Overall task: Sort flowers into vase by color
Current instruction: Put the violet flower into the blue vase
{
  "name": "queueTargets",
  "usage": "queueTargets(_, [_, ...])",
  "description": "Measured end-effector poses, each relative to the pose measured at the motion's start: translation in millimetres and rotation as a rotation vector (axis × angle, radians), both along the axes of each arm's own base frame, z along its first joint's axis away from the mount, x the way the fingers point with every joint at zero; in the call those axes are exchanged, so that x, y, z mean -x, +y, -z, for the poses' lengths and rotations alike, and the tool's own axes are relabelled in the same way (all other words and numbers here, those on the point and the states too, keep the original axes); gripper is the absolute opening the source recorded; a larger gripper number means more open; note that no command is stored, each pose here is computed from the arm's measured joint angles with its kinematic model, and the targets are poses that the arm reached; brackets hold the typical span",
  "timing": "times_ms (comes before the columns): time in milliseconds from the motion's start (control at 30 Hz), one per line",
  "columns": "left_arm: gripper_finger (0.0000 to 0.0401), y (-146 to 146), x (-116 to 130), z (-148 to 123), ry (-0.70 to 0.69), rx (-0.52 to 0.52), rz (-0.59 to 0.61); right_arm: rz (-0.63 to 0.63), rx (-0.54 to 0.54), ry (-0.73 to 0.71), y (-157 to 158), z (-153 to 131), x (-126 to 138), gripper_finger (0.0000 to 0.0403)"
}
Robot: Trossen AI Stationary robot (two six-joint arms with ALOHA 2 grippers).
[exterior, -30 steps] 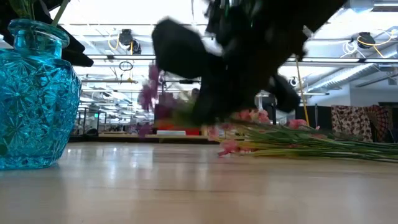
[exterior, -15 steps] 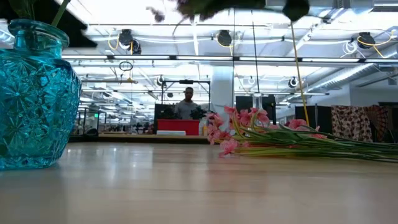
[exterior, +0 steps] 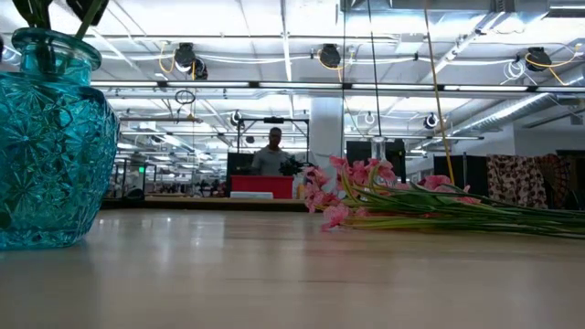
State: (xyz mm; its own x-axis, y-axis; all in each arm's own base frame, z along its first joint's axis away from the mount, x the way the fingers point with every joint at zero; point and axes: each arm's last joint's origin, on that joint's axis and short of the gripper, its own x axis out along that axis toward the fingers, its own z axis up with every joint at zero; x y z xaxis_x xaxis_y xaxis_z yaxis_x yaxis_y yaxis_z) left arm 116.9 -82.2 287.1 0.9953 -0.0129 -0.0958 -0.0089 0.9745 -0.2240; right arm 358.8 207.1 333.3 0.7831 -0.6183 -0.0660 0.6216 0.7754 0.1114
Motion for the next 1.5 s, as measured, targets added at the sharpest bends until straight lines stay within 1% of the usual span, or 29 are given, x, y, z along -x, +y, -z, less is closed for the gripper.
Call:
queueTargets(100, [0.0231,1,2,-9,-0.042,-0.024,0.022,-0.092,0.051,-0.045,-4,-16,-7,0.0006])
queueTargets(267, [0.0231,-2,2,-23,-0.152,-0.048,0.1,-0.281,0.117,-0.183,-15,-37,-17,0.0006])
queueTargets(367, [0.0231,-3,2,-29,-0.213,-0.053,0.141,-0.37,0.165,-0.276,-22,-44,-23,0.0006])
queueTargets(500, [0.0231,-4,4,-35,-0.277,-0.068,0.175,-0.44,0.228,-0.402,-27,-45,-31,0.0006])
queueTargets(633, [0.0231,-5,6,-42,-0.343,-0.084,0.182,-0.462,0.27,-0.465,-28,-32,-43,0.0006])
queueTargets(733, [0.0231,-9,5,-45,-0.385,-0.102,0.187,-0.485,0.282,-0.504,-27,-15,-54,0.0006])
queueTargets(867, [0.0231,-17,2,-46,-0.426,-0.139,0.246,-0.473,0.27,-0.53,-27,6,-65,0.0006])
queueTargets(933, [0.0231,-21,-1,-46,-0.441,-0.159,0.265,-0.466,0.268,-0.547,-27,11,-68,0.0006])
queueTargets(1033, [0.0231,-27,-6,-45,-0.452,-0.167,0.267,-0.47,0.273,-0.582,-31,12,-69,0.0006])
queueTargets(1200, [0.0231,-35,-13,-43,-0.476,-0.218,0.253,-0.53,0.301,-0.714,-35,4,-65,0.0006])
queueTargets(1333, [0.0231,-39,-17,-44,-0.52,-0.22,0.235,-0.543,0.311,-0.803,-37,-1,-60,0.0006])
queueTargets(1500, [0.0231,-47,-25,-43,-0.519,-0.251,0.232,-0.598,0.299,-0.838,-43,-2,-62,0.0006])
